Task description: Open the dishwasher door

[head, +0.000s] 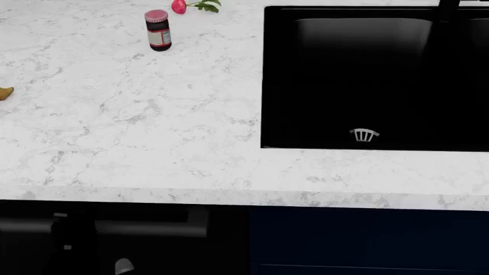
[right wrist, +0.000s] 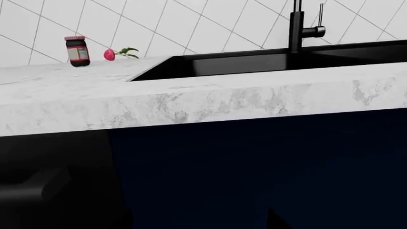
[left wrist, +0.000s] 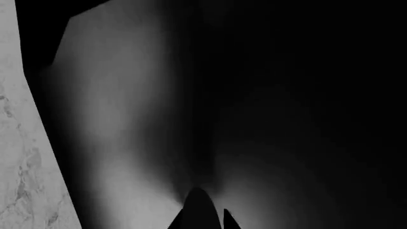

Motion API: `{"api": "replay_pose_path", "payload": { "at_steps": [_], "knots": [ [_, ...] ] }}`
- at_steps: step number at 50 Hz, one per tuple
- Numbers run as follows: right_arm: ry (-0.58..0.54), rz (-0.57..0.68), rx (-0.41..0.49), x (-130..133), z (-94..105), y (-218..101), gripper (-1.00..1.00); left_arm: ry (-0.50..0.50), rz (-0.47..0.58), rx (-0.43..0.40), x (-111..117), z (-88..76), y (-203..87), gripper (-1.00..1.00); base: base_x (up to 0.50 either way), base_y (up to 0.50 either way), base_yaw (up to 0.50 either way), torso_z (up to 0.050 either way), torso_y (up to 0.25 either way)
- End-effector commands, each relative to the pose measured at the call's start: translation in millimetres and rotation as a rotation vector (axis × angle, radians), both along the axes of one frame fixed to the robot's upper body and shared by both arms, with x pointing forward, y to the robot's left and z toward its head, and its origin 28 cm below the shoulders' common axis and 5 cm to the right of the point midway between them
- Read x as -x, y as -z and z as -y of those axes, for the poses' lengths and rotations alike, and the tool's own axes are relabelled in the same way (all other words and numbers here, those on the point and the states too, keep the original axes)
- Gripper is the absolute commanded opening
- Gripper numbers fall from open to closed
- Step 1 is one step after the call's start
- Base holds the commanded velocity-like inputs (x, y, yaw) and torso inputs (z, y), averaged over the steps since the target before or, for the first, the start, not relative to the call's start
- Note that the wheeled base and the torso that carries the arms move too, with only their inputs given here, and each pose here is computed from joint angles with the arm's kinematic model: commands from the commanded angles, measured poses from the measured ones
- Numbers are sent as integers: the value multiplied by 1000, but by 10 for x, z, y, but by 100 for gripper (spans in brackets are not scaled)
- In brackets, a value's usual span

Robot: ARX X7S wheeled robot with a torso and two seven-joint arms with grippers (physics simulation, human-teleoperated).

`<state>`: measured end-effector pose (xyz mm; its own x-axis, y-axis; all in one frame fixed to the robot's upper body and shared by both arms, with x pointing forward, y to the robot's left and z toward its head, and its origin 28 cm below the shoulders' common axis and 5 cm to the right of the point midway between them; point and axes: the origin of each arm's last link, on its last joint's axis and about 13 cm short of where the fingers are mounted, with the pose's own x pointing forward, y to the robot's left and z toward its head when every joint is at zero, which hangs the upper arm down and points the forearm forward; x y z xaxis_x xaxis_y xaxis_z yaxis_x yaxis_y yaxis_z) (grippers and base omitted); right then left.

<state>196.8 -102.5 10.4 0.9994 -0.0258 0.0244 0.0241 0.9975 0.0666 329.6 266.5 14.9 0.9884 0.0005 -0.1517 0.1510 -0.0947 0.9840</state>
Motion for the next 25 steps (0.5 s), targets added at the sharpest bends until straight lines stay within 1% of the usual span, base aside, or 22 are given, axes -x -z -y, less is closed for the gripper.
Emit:
{"api": "replay_pose_path", "payload": {
  "at_steps": [1, 10, 18, 25],
  "knots": [
    [2, 2, -1, 4, 5, -3, 100, 10, -42, -3, 54, -21, 52, -100, 0, 0, 0, 0, 0],
    [0, 5, -2, 1, 4, -15, 100, 32, -50, -6, 150, -14, 38, -100, 0, 0, 0, 0, 0],
    [2, 6, -4, 0, 8, -15, 100, 43, -63, 6, 296, -4, -27, -100, 0, 0, 0, 0, 0],
    [10, 8, -5, 10, 25, -17, 100, 54, -57, 11, 355, 15, -71, -100, 0, 0, 0, 0, 0]
  ]
}}
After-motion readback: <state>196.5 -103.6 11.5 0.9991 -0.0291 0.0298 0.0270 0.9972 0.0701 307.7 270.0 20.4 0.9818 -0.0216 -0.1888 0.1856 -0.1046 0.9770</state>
